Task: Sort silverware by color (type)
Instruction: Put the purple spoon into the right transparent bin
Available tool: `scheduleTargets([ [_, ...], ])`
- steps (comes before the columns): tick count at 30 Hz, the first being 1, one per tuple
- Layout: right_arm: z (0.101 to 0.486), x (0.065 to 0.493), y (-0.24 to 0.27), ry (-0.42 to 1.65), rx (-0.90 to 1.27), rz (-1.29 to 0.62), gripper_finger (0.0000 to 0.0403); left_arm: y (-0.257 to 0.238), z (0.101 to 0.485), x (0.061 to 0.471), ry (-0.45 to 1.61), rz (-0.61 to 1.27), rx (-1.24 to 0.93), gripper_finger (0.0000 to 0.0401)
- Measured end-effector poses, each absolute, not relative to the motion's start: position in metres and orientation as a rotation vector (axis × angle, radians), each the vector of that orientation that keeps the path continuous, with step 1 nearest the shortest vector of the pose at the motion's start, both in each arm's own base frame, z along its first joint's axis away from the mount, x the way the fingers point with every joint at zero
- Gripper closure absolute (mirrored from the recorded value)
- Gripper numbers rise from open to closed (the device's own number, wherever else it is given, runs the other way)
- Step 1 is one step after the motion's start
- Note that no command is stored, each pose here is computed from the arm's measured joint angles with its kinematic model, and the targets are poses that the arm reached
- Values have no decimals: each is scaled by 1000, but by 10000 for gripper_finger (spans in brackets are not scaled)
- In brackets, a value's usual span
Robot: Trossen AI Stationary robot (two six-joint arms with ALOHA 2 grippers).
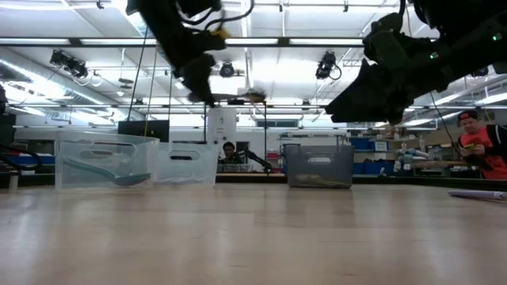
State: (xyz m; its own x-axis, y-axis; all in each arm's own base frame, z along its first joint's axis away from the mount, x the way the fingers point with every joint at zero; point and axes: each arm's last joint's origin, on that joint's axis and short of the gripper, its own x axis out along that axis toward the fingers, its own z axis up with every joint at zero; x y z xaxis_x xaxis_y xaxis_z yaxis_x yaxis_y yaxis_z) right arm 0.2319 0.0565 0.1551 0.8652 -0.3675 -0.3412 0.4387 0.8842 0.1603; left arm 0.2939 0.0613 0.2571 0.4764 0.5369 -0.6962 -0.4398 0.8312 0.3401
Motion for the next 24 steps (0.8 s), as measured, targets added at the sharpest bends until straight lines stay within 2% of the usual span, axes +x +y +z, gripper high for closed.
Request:
scheduleTargets([
  [7, 157, 232, 58, 295, 230, -406, 209, 61, 227, 268, 810, 659, 0, 365],
  [19, 157, 233, 60, 298, 217, -366, 209, 58, 198, 234, 687, 854, -304, 365],
  [24, 156, 234, 60, 309, 170, -363, 209, 54, 189, 229, 693, 874, -330, 362],
])
